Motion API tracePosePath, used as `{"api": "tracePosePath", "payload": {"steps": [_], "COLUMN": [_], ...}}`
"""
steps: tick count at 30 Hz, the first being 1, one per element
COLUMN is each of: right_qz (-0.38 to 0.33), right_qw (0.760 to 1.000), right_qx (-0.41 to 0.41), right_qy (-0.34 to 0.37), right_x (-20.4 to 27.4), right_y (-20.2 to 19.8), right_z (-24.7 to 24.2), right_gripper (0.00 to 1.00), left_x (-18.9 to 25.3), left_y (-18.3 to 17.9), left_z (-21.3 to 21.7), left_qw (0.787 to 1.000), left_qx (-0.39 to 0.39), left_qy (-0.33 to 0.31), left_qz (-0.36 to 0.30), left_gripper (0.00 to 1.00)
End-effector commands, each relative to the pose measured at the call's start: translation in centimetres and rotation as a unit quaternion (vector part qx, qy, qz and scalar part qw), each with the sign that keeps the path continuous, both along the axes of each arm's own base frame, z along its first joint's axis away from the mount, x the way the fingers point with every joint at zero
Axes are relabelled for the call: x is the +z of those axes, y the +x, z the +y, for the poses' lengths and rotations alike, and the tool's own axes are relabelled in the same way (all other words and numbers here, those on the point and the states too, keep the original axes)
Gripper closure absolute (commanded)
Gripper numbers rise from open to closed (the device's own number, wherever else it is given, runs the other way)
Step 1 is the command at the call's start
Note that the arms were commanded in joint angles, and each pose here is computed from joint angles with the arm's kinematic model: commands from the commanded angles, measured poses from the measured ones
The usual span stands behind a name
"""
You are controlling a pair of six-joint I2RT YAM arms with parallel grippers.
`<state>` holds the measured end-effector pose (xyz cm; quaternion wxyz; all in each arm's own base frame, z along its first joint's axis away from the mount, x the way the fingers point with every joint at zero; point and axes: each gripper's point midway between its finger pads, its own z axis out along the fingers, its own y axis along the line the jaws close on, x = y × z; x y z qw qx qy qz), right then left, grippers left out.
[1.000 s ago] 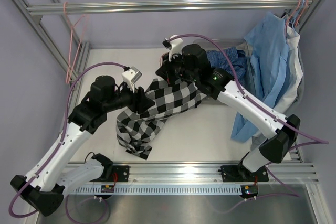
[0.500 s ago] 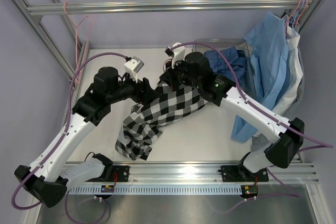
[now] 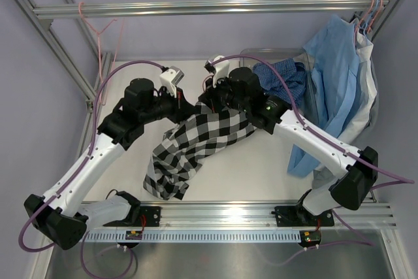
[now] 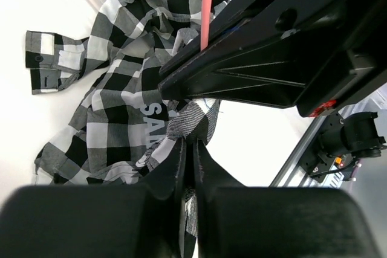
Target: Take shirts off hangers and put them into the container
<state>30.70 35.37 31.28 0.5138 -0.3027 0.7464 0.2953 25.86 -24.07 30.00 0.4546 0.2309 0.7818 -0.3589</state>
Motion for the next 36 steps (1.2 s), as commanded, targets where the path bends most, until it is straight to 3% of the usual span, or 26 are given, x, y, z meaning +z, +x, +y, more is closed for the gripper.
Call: {"api": "tracePosePath", "payload": {"steps": [1, 7, 14, 23, 28, 33, 34, 35, 36], "right_qz": [-0.026, -0.007, 0.004, -0.011, -0.035, -0.045, -0.042, -0.040, -0.032], "right_qw": [1.000, 0.998, 0.994, 0.988, 0.987, 0.985, 0.987, 0.987, 0.988], "right_qx": [-0.011, -0.065, -0.112, -0.145, -0.133, -0.134, -0.120, -0.115, -0.113], "right_qy": [0.014, -0.002, 0.003, 0.050, 0.082, 0.101, 0.102, 0.104, 0.099], "right_x": [1.3, -0.5, -0.2, 7.0, 11.9, 14.4, 14.2, 13.9, 12.6], "right_y": [0.1, 1.4, 4.0, 6.9, 6.3, 5.1, 4.5, 4.2, 4.2], "right_z": [0.1, -1.0, -2.2, -4.7, -5.8, -6.7, -6.5, -6.5, -6.3], "right_gripper": [1.00, 1.00, 1.00, 1.00, 1.00, 1.00, 1.00, 1.00, 1.00], "left_x": [4.2, 3.9, 2.3, -3.0, -4.2, -5.0, -4.8, -4.5, -4.1], "left_y": [0.5, -0.9, -5.0, -8.6, -8.3, -6.8, -6.6, -6.5, -6.5], "left_z": [0.5, 2.8, 5.8, 9.9, 10.5, 12.9, 13.1, 13.1, 13.0], "left_qw": [0.997, 0.996, 0.996, 0.992, 0.988, 0.971, 0.969, 0.968, 0.968], "left_qx": [0.014, 0.034, 0.033, 0.102, 0.142, 0.231, 0.239, 0.245, 0.248], "left_qy": [-0.022, 0.019, 0.059, 0.072, 0.052, 0.065, 0.061, 0.056, 0.046], "left_qz": [-0.070, -0.083, -0.065, -0.014, -0.003, 0.004, 0.002, 0.001, 0.001], "left_gripper": [1.00, 1.00, 1.00, 1.00, 1.00, 0.99, 0.95, 0.76, 0.69]}}
